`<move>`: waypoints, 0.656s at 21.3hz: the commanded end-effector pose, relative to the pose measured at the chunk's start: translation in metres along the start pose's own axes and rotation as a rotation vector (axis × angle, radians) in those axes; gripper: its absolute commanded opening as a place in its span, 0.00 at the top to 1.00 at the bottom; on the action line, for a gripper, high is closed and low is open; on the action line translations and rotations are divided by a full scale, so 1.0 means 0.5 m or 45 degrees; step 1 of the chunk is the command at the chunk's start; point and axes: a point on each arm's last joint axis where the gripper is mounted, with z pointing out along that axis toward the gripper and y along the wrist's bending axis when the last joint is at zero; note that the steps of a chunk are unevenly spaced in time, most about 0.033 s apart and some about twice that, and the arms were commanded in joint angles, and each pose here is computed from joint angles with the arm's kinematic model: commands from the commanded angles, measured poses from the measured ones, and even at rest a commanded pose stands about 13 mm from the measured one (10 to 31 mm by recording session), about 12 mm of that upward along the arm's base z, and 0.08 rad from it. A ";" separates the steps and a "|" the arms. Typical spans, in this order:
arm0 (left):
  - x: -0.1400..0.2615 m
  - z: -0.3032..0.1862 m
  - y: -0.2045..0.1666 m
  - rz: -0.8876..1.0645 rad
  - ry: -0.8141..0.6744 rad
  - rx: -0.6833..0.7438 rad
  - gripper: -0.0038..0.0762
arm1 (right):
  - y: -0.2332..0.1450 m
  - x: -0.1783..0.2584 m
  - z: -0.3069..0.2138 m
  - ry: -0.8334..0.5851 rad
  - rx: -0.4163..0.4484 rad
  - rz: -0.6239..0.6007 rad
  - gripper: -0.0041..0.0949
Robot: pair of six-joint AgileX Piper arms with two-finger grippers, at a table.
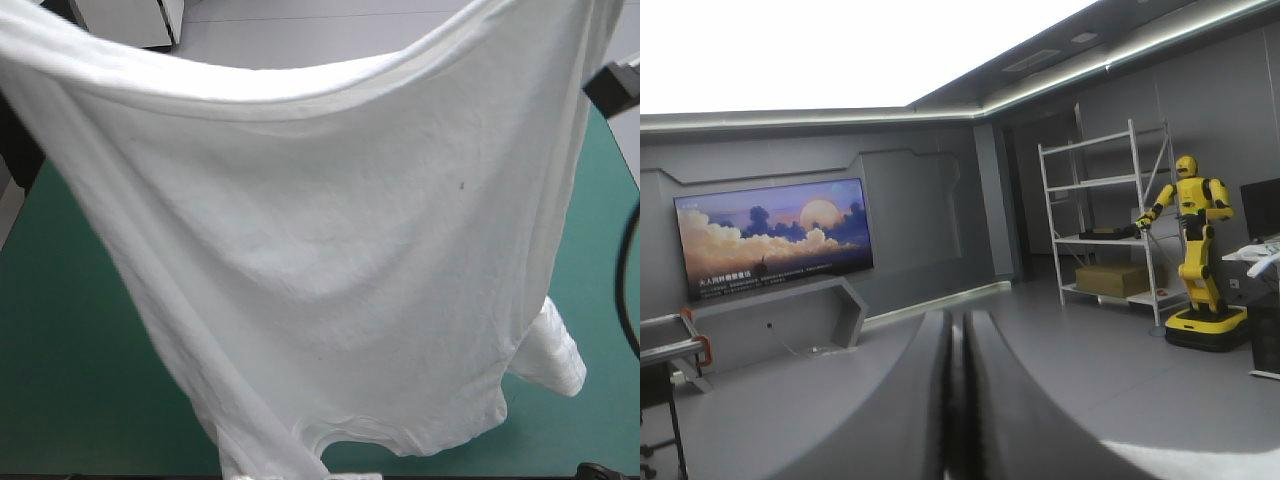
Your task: Fold the cloth
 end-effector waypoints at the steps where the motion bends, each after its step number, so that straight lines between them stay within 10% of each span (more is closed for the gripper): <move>1: 0.032 0.091 0.029 -0.072 -0.086 -0.022 0.96 | -0.009 0.006 0.042 -0.075 0.220 -0.085 0.98; 8: 0.115 0.237 0.091 -0.040 -0.227 -0.179 0.96 | -0.060 0.073 0.186 -0.046 0.571 -0.261 0.98; 14: 0.207 0.375 0.151 -0.014 -0.498 -0.327 0.96 | -0.196 0.164 0.314 -0.383 0.503 -0.135 0.98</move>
